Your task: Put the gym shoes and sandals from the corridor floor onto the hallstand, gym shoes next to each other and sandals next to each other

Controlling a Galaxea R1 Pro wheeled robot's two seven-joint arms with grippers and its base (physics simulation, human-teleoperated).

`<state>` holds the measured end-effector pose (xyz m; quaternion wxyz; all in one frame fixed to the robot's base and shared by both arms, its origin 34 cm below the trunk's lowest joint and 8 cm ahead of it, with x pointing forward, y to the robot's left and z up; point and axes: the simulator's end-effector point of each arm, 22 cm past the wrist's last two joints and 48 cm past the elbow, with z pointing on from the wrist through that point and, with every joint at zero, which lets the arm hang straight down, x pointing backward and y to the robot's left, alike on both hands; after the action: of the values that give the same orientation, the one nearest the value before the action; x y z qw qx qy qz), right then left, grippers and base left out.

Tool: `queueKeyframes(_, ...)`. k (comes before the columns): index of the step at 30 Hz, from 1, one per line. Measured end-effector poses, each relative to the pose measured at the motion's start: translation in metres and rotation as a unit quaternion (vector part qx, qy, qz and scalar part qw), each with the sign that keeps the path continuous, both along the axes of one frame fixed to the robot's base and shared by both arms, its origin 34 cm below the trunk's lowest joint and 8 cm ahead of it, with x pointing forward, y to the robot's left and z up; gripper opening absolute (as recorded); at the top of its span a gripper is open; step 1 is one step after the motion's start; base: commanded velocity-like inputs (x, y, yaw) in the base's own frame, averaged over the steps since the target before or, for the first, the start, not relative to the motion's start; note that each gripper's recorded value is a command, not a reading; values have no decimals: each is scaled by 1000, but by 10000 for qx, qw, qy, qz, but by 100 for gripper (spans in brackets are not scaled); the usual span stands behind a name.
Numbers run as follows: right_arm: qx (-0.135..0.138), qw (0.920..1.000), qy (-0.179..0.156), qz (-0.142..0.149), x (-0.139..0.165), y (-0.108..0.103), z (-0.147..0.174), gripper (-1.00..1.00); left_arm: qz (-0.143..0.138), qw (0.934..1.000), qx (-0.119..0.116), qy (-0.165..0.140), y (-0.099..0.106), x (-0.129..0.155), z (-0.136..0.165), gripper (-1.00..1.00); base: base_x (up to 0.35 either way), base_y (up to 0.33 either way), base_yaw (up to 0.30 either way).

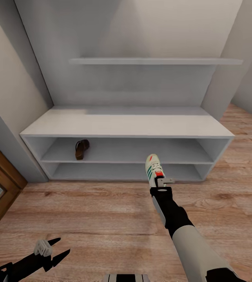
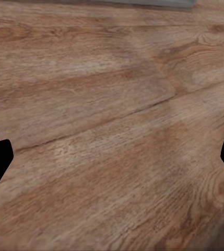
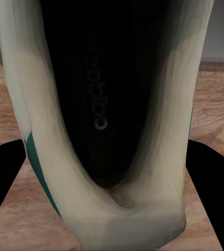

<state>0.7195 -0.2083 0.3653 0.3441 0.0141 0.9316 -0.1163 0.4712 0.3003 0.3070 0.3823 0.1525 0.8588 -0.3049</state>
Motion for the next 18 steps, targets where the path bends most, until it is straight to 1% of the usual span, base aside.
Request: queueKeyframes(18, -1, 10000, 43, 0, -1, 0, -6, -100, 3, 10000, -3, 49, 0, -2, -4, 100, 0, 0, -1)
